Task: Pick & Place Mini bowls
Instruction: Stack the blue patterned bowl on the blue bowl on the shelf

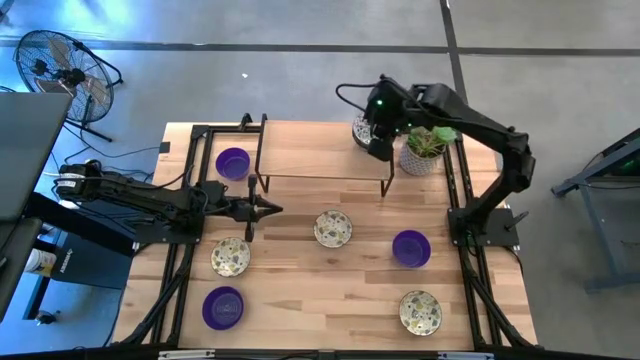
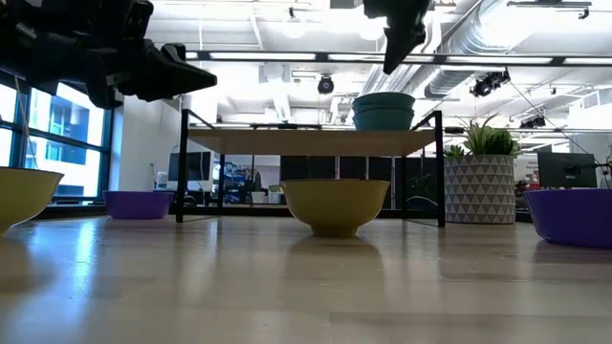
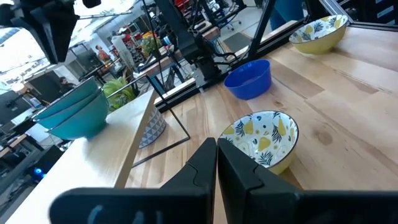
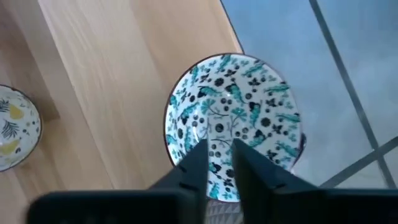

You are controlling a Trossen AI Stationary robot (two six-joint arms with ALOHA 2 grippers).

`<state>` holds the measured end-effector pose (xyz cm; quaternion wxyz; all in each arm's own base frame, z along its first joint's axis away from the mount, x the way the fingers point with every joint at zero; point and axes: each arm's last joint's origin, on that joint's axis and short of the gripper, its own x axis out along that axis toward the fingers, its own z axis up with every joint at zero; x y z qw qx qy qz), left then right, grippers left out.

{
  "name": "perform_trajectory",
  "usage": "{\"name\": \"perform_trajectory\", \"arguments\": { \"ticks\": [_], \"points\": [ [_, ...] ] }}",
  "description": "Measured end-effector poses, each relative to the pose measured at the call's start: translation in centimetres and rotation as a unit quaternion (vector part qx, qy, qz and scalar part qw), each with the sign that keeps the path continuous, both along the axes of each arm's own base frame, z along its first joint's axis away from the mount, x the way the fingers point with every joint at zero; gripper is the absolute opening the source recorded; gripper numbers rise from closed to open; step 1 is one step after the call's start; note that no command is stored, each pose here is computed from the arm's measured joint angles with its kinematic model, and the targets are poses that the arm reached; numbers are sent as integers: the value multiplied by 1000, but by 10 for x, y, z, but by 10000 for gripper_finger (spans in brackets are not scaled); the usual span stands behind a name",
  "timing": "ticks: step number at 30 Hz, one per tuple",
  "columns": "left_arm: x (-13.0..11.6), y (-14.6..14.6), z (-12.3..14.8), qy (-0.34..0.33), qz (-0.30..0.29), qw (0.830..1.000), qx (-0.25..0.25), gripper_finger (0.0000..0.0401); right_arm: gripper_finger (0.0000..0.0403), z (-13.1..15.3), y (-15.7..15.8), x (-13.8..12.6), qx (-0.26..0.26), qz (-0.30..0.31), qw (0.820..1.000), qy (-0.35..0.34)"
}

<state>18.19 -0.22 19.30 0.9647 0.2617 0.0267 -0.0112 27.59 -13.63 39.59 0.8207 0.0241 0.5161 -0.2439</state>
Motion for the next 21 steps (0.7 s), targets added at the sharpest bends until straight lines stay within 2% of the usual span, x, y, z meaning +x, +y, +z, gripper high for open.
{"name": "perform_trajectory", "arguments": {
  "ticks": [3,10,17,21],
  "points": [
    [0,0,0,1,-6,1000,0,10,8,-14,-3,4,6,-2,1000,8],
    [0,-1,-1,3,-9,1000,-2,10,16,-58,-18,8,15,-23,999,18],
    [0,-1,-1,3,-9,1000,-2,10,5,-59,-41,2,3,-51,999,-10],
    [0,-1,-1,3,-9,1000,-1,10,2,-60,-52,-5,31,-53,998,-22]
  ]
}}
